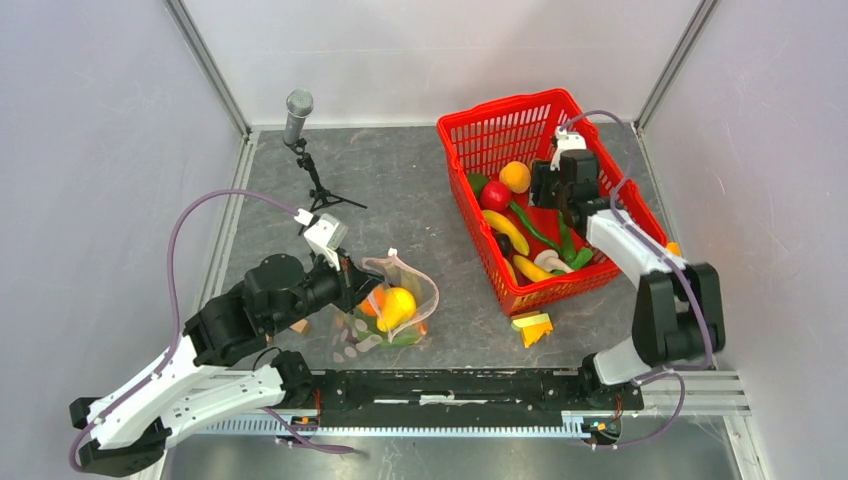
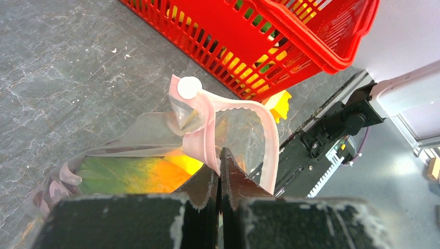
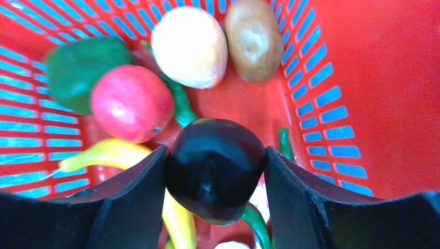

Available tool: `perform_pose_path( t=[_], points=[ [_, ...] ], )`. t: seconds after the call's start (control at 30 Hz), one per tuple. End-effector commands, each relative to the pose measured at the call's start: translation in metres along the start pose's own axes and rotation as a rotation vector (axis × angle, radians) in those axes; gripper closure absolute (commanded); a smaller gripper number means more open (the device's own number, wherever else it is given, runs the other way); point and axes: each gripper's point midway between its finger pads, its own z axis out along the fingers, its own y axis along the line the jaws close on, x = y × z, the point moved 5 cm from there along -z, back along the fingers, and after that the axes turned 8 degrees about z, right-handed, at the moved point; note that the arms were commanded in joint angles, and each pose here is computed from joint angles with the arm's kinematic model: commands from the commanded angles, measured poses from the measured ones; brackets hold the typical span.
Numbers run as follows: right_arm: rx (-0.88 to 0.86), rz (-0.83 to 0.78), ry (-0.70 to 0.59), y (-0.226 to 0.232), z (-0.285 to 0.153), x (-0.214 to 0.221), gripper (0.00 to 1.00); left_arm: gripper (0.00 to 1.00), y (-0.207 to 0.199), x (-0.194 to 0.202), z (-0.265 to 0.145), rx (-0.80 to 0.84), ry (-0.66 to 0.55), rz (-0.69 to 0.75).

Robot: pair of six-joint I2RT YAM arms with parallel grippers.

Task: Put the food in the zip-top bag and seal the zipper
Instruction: Pick up the fake fruit from the bin, then place the fake fruit in the zipper food storage bag.

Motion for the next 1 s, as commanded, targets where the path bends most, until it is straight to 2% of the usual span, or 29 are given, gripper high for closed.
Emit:
perform_pose_path(
  t=[0.0,0.27,0.43,0.53,0.7,0.97],
  points=[
    [-0.122,0.001,-0.15,0.015,-0.039,-0.029,0.54,0.96,-0.006,-0.015,0.003,0.021,-0.063,-0.033],
    [-0.385,0.016,-0.332,0.038,-0.118,-0.038,0.54,0.96,-0.01,-0.015,0.01,0.035,-0.057,-0.033],
    [-0.643,-0.002,-0.405,0.063,-0.166,-0.038,0.54,0.96,-0.012,-0.016,0.014,0.042,-0.045,-0.033],
    [-0.856,-0.019,-0.448,0.082,-0.198,-0.035,0.54,0.96,-0.012,-0.017,0.015,0.039,-0.047,-0.033],
    [-1.066,-0.113,-0.471,0.102,-0.24,-0.029,0.52,0.96,-0.014,-0.019,0.019,0.045,-0.049,-0.034],
    [-1.333,-0.252,-0.382,0.152,-0.275,0.016,0.52,0.96,-0.018,-0.018,0.025,0.063,-0.035,-0.035]
  ],
)
